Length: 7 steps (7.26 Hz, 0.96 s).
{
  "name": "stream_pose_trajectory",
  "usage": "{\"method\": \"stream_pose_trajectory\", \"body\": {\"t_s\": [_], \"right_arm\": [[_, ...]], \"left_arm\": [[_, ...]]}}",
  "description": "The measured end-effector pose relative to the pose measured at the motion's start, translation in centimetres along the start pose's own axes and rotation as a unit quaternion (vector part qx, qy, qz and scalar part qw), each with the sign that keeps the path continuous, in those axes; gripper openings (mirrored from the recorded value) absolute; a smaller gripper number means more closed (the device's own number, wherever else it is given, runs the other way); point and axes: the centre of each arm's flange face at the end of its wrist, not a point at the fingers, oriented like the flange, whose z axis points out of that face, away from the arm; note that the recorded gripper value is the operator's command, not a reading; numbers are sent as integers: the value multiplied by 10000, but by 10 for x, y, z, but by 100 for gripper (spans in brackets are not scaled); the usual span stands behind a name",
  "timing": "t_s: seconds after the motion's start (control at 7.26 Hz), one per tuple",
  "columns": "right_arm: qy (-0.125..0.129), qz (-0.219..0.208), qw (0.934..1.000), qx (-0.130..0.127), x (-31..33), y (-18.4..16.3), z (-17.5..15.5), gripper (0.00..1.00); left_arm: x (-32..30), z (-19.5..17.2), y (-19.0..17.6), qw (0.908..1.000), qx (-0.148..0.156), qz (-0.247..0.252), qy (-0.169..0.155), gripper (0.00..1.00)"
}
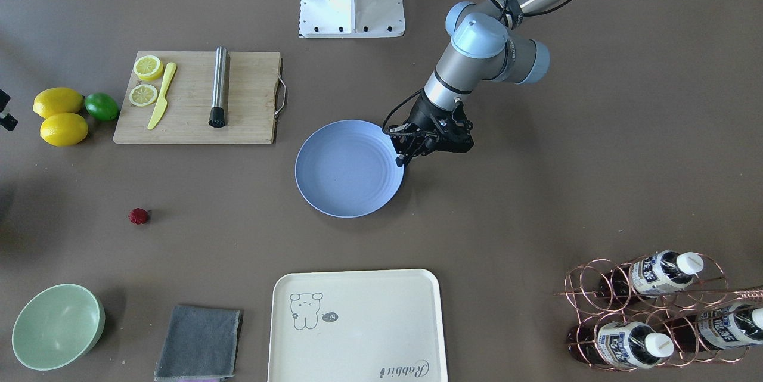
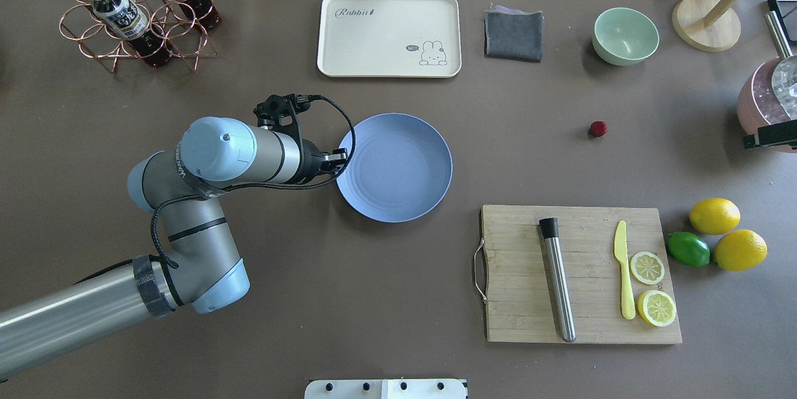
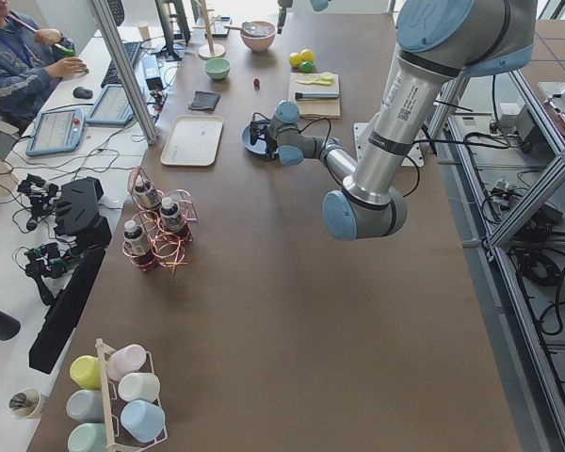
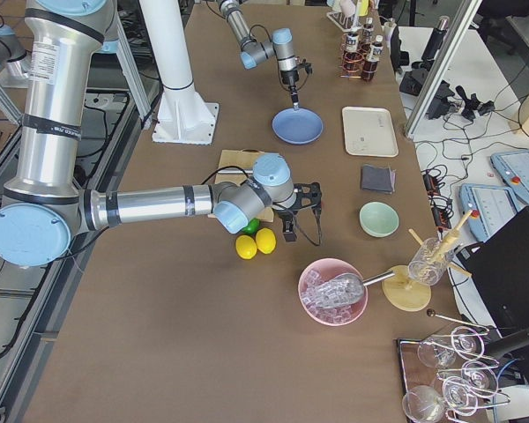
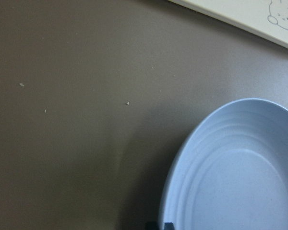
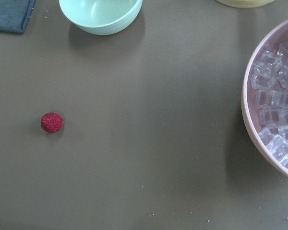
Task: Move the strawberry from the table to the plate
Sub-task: 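Withdraw the left arm from the plate while the right arm reaches toward the strawberry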
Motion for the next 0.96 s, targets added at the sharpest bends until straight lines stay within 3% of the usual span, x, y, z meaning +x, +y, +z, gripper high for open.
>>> {"method": "stream_pose_trajectory", "body": {"t_s": [0.28, 0.55, 0.96], "right_arm": [[-20, -4, 10000, -18, -7, -2, 4, 98], [23, 202, 9998, 9, -40, -11, 23, 99], [313, 209, 9993, 20, -131, -29, 78, 99]], "left_arm": [[-17, -26, -22, 10000, -36, 65, 40, 98], [-91, -87, -63, 9993, -261, 277, -39, 98], [-226, -187, -100, 9951, -463, 819, -310, 98]]}}
